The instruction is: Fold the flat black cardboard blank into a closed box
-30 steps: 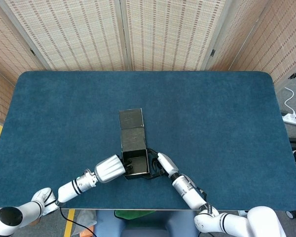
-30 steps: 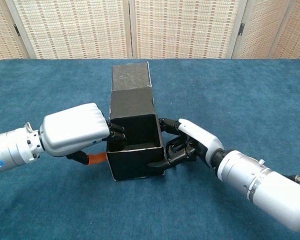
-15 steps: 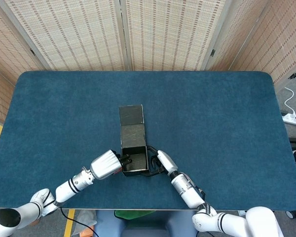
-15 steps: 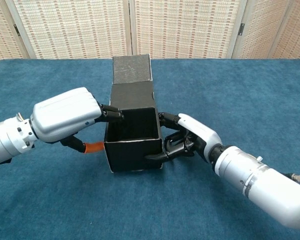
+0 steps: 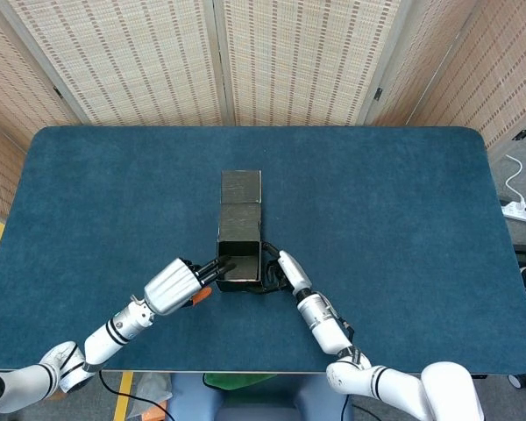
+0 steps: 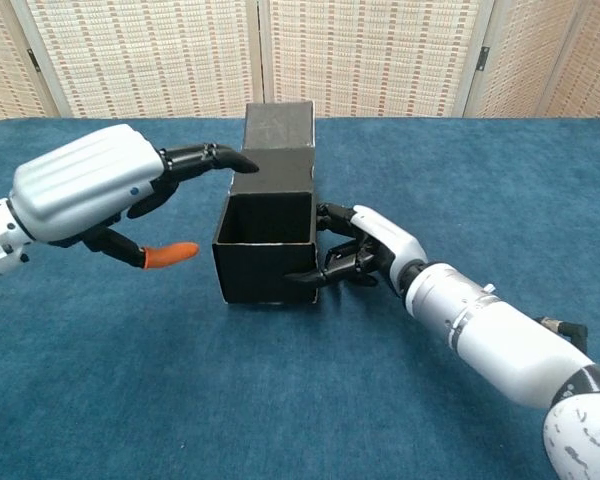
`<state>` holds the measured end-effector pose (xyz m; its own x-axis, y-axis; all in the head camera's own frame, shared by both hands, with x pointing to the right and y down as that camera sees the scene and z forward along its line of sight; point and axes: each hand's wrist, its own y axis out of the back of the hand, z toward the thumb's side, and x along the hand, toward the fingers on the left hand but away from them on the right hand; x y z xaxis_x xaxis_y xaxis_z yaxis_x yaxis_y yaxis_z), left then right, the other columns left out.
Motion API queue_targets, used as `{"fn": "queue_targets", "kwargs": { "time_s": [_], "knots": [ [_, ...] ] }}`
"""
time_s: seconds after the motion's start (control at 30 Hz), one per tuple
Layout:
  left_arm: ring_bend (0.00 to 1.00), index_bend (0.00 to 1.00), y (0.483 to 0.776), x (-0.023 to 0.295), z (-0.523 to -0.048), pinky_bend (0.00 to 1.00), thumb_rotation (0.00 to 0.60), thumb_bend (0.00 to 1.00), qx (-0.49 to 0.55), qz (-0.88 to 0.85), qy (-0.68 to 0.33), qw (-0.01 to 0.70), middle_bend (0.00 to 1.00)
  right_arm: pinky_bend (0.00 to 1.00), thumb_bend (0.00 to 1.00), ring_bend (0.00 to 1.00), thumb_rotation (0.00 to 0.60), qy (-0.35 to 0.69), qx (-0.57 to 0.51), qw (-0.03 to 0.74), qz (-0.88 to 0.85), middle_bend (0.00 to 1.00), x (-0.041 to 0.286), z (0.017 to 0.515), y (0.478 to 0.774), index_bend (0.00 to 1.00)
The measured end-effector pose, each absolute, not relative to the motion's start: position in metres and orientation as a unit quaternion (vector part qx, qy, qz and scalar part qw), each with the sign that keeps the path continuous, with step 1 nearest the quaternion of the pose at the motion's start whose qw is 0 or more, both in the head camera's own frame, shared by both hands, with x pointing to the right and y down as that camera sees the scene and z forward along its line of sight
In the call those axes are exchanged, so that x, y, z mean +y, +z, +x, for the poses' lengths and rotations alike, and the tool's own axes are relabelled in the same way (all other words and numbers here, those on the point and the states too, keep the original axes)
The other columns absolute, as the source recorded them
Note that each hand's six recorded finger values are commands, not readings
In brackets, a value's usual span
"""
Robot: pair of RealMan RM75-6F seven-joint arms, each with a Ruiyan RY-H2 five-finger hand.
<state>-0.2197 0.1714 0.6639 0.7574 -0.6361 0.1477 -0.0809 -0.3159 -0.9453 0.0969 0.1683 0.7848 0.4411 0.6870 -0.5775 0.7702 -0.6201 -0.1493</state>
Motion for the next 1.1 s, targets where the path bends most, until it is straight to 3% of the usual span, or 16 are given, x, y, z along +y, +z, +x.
{"fn": "queue_targets", "kwargs": {
  "time_s": [0.17,0.27,0.43,0.7,0.93,1.1],
  "knots": [
    [0.81,0.12,0.663,0.166,-0.231,0.97,0.600,0.31,0.263,-0.802,-0.285,0.454,0.23,1.00,0.01,0.61,0.600,-0.304,0.426,0.070,0.849,0.04,0.173,0.094,0.787,0.00],
    [0.80,0.08,0.667,0.164,-0.238,0.97,0.600,0.30,0.281,-0.821,-0.302,0.395,0.20,1.00,0.00,0.60,0.600,-0.296,0.426,0.066,0.853,0.01,0.177,0.096,0.784,0.00],
    [0.77,0.00,0.678,0.162,-0.249,0.97,0.600,0.30,0.306,-0.851,-0.329,0.272,0.13,1.00,0.00,0.60,0.600,-0.290,0.410,0.068,0.862,0.00,0.187,0.099,0.779,0.00],
    [0.70,0.00,0.701,0.167,-0.262,0.97,0.600,0.25,0.305,-0.868,-0.376,0.109,0.01,1.00,0.00,0.60,0.600,-0.285,0.397,0.070,0.869,0.01,0.195,0.105,0.770,0.00],
    [0.67,0.00,0.721,0.166,-0.264,0.96,0.600,0.23,0.317,-0.863,-0.392,0.035,0.00,1.00,0.00,0.60,0.600,-0.284,0.411,0.069,0.864,0.03,0.194,0.122,0.760,0.00],
    [0.67,0.00,0.738,0.161,-0.262,0.97,0.600,0.21,0.330,-0.856,-0.397,0.010,0.00,1.00,0.00,0.60,0.600,-0.268,0.440,0.064,0.854,0.08,0.177,0.145,0.738,0.00]
  ]
}}
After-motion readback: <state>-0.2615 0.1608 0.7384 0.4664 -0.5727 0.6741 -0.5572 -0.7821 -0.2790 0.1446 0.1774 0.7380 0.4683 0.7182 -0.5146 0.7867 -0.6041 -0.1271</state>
